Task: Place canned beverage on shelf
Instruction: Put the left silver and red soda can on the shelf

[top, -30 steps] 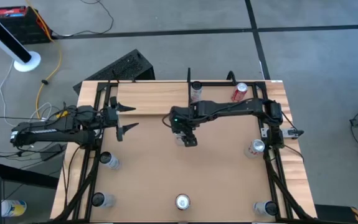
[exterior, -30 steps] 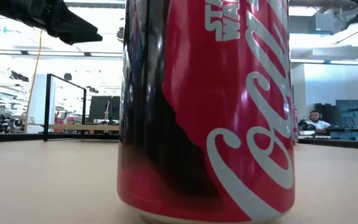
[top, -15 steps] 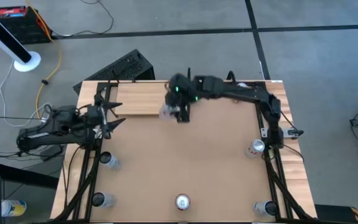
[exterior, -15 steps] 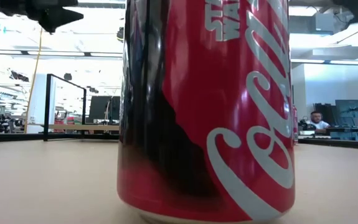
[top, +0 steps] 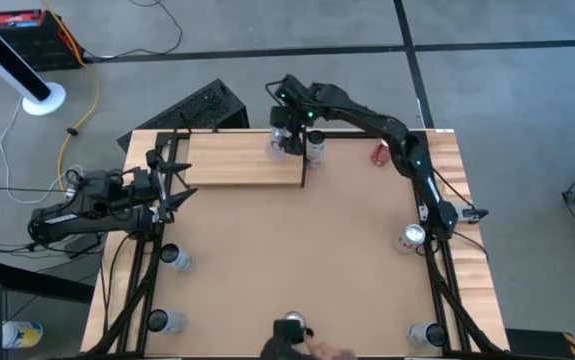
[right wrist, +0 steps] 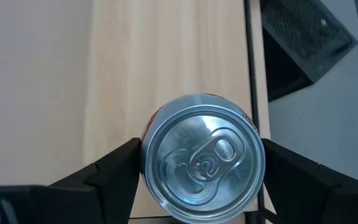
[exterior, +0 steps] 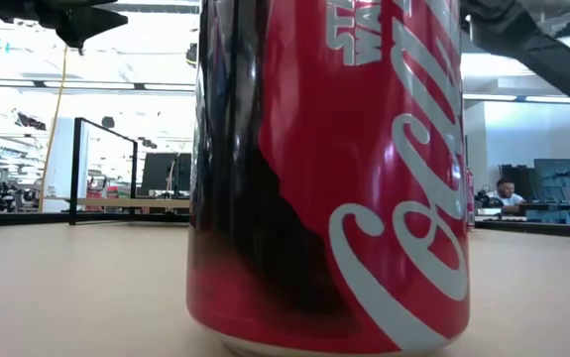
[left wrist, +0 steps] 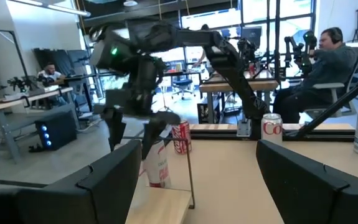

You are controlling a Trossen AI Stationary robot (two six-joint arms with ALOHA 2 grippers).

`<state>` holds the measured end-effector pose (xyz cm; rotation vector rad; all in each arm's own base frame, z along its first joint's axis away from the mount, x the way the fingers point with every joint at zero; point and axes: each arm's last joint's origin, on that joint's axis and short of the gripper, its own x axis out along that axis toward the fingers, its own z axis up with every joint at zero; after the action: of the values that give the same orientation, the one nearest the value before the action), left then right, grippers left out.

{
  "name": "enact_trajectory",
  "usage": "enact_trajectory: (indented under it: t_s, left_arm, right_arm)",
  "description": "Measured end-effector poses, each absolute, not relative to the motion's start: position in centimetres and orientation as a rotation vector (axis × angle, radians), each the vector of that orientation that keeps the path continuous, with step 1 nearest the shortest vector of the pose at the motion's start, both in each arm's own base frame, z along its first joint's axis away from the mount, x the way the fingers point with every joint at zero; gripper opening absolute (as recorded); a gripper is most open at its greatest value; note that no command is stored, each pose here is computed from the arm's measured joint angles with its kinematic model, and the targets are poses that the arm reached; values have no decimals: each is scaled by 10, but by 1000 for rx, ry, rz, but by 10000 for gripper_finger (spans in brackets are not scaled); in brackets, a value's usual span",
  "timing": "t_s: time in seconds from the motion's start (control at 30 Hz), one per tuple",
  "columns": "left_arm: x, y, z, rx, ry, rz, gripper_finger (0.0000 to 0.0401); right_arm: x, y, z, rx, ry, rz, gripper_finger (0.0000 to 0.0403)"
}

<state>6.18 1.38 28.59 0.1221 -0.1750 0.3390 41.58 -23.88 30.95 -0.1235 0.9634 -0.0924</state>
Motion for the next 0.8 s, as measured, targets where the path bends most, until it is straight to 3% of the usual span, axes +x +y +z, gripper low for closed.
enact_trajectory:
  t_s: [0.5, 0.8]
  left_arm:
    - [62, 14, 285, 128, -168, 350, 304]
    - [62, 14, 285, 128, -167, 351, 304]
  right_arm:
    - [409, -267, 298, -122, 960, -131, 314]
    - [402, -267, 294, -147, 1066, -156, 318]
